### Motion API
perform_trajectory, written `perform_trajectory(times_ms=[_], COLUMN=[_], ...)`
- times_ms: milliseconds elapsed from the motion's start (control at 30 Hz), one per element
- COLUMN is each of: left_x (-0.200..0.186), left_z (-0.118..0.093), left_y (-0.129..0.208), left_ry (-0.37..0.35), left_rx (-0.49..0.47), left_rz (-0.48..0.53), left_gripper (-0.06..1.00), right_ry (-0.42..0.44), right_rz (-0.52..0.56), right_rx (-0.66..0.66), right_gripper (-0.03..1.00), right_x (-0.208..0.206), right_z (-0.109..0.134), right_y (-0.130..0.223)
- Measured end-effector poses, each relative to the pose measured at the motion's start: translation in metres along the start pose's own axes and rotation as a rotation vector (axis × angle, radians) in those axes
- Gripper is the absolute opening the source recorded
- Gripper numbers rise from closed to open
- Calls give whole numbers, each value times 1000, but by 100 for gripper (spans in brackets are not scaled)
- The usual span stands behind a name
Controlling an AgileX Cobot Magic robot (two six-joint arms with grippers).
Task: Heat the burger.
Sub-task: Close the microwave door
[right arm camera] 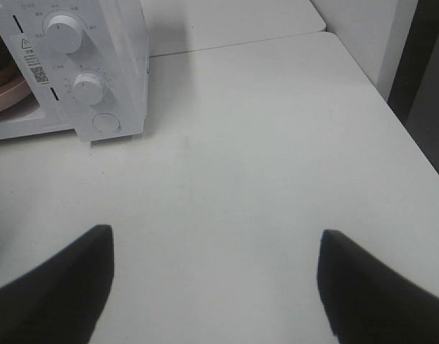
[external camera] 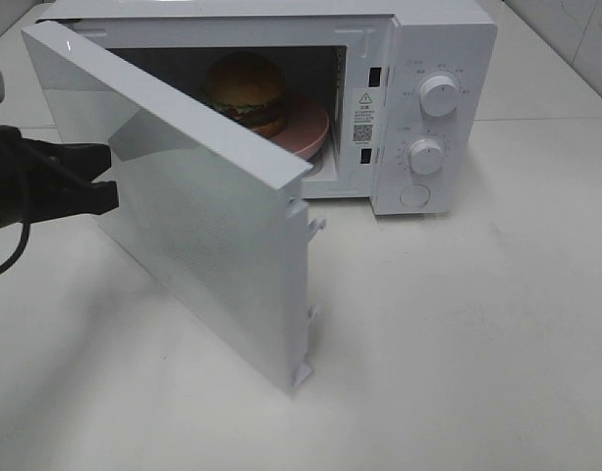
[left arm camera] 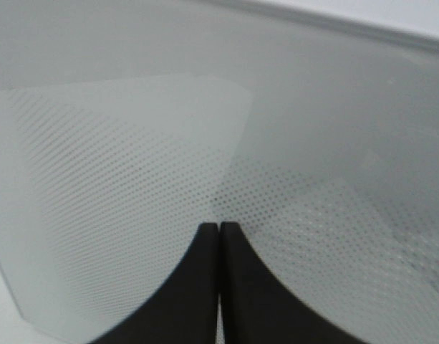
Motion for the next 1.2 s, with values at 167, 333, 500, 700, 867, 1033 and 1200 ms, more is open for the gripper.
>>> perform_trajectory(times_ms=[167, 333, 500, 700, 867, 1033, 1200], left_x=[11, 27, 39, 51, 63, 76, 86], left_z=[-14, -31, -48, -63, -78, -94, -104], left_y=[-11, -26, -31, -40, -47, -56, -57], left_ry=[35, 71, 108, 136, 163, 189, 201], left_rx=[13, 20, 31, 30, 36, 39, 29], left_rz=[-13, -41, -36, -51, -47, -63, -60], left_gripper=[0, 0, 0, 0, 0, 0, 0], right_ry=[0, 0, 0, 0, 0, 0, 0], right_rz=[0, 0, 0, 0, 0, 0, 0], right_rx=[0, 0, 0, 0, 0, 0, 0], right_gripper=[76, 76, 76, 76, 76, 76, 76], right_x=[0, 0, 0, 0, 0, 0, 0], right_z=[0, 0, 0, 0, 0, 0, 0], right_y=[0, 0, 0, 0, 0, 0, 0])
Point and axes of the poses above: a point on each arm's last joint axis where the gripper is mounted, x pointing out along that axis toward the gripper, z along the wrist's bending axis when the last joint is at zero, y = z × x, the point moved 10 cm from there along x, pointing out along that axis toward the gripper, and after that the axes turned 14 degrees about x, right-handed, at the moved point
